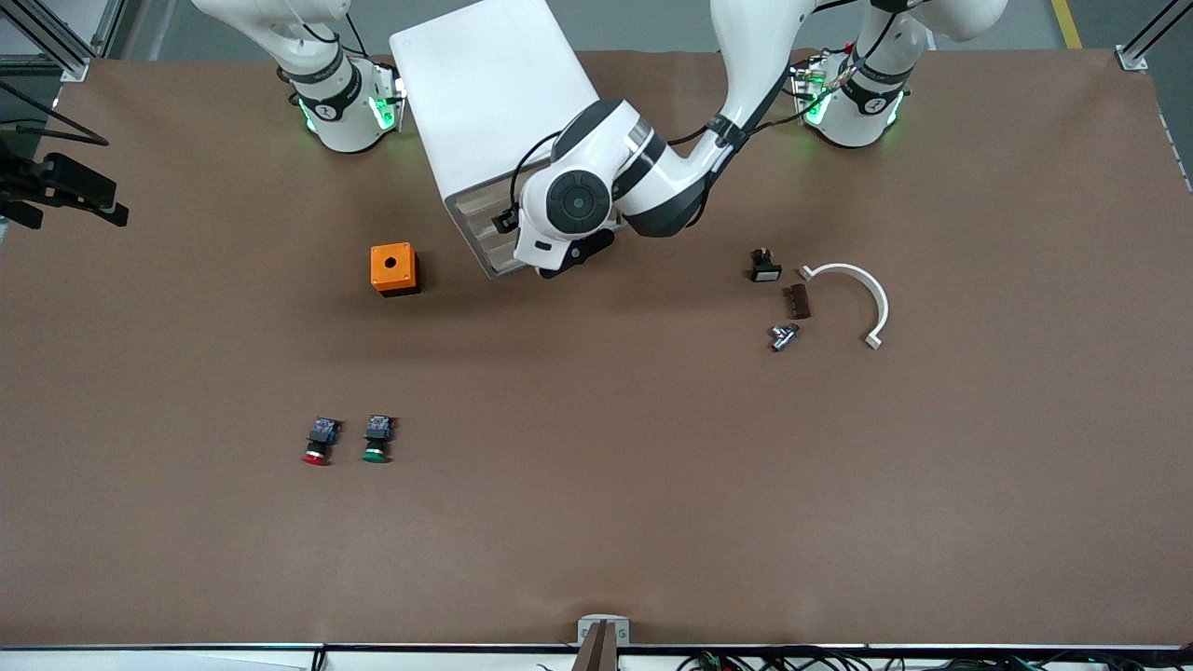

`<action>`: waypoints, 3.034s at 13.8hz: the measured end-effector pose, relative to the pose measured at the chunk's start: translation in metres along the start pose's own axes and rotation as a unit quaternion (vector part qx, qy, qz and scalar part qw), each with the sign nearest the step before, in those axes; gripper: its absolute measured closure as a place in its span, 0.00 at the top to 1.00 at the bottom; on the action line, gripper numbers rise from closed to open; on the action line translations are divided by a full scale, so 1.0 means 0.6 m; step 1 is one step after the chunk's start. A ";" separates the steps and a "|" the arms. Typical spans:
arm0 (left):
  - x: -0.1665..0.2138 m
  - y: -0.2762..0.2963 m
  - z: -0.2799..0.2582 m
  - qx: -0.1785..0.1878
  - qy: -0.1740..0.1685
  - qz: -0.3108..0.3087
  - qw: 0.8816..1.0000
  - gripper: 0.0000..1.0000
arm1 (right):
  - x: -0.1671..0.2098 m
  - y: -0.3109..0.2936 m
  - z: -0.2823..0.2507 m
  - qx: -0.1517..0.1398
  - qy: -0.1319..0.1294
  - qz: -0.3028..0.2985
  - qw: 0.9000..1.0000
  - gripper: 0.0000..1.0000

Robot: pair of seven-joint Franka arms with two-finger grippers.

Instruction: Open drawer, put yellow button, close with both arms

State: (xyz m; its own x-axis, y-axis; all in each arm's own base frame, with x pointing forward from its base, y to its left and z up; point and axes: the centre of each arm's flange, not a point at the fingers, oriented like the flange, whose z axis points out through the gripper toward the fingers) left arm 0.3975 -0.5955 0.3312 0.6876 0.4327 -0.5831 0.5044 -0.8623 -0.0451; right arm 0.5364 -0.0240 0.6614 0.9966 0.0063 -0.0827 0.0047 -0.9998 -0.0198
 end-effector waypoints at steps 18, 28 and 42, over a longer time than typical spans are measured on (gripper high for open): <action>0.129 -0.303 -0.598 -0.077 0.146 0.089 0.982 0.99 | 0.002 -0.049 0.007 0.001 0.013 -0.027 1.000 1.00; 0.279 -0.569 -0.713 0.015 0.150 0.199 0.968 0.99 | 0.003 -0.035 0.006 0.001 0.019 -0.019 1.000 1.00; 0.226 -0.761 -0.712 0.025 0.273 0.230 0.934 1.00 | 0.003 -0.009 0.007 0.002 0.018 -0.005 1.000 1.00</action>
State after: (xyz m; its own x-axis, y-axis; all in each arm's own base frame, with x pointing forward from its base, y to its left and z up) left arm 0.4835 -0.0306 0.6190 0.9962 0.0715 -0.0501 0.0746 -0.9953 0.0623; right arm 0.5378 -0.0182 0.6571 0.9988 0.0146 -0.0462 0.0135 -0.9996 -0.0248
